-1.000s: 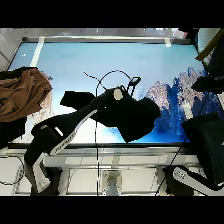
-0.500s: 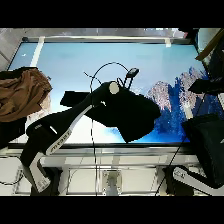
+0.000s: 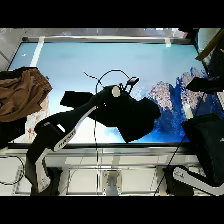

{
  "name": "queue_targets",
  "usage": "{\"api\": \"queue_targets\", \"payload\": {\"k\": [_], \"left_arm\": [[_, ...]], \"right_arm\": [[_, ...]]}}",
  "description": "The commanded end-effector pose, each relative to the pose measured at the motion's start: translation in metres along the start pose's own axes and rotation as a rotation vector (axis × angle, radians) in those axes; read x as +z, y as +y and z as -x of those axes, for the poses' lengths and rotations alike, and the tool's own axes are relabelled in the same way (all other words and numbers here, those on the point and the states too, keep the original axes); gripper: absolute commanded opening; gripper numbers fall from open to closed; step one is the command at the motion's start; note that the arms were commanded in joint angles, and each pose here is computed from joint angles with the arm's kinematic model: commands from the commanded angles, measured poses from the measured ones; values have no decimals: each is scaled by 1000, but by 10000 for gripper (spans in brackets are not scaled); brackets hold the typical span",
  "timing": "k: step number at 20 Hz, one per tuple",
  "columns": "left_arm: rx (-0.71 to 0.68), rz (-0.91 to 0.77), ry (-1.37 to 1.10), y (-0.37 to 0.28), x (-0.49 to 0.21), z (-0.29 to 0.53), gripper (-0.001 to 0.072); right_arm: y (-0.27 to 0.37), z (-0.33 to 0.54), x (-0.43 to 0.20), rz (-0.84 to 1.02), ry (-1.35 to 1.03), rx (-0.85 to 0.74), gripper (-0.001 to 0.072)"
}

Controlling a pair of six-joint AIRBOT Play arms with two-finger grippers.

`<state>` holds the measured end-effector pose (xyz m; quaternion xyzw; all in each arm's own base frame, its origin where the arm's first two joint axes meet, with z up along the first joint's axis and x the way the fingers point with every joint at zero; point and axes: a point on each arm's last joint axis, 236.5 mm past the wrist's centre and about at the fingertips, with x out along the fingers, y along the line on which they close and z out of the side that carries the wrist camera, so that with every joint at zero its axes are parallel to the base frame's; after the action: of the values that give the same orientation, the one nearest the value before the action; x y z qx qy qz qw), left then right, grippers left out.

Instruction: Fold the clothes and pants, and hang the long-sleeved shirts on hangers.

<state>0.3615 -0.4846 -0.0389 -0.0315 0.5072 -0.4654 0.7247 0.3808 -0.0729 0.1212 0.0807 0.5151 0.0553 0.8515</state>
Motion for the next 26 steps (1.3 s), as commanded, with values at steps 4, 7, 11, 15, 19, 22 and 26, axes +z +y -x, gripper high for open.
{"api": "queue_targets", "payload": {"k": [4, 7, 11, 15, 19, 22, 26], "left_arm": [[14, -57, -88, 6, 48, 51, 8], [326, -66, -224, 68, 92, 173, 8], [717, 26, -224, 133, 64, 349, 8], [835, 135, -100, 151, 8, 419, 8], [886, 154, -50, 164, -10, 441, 8], [923, 162, -48, 171, -13, 450, 8], [942, 182, -66, 181, -14, 460, 8]], "right_arm": [[-3, 0, -11, 5, 47, -11, 545], [-11, -3, -23, 0, 91, -34, 546], [37, -49, -54, -89, 149, 192, 548], [94, -113, -137, -99, 319, 352, 566], [110, -159, -154, -82, 254, 294, 571], [117, -173, -131, -71, 147, 246, 545], [129, -200, -155, -93, 243, 248, 544]]}}
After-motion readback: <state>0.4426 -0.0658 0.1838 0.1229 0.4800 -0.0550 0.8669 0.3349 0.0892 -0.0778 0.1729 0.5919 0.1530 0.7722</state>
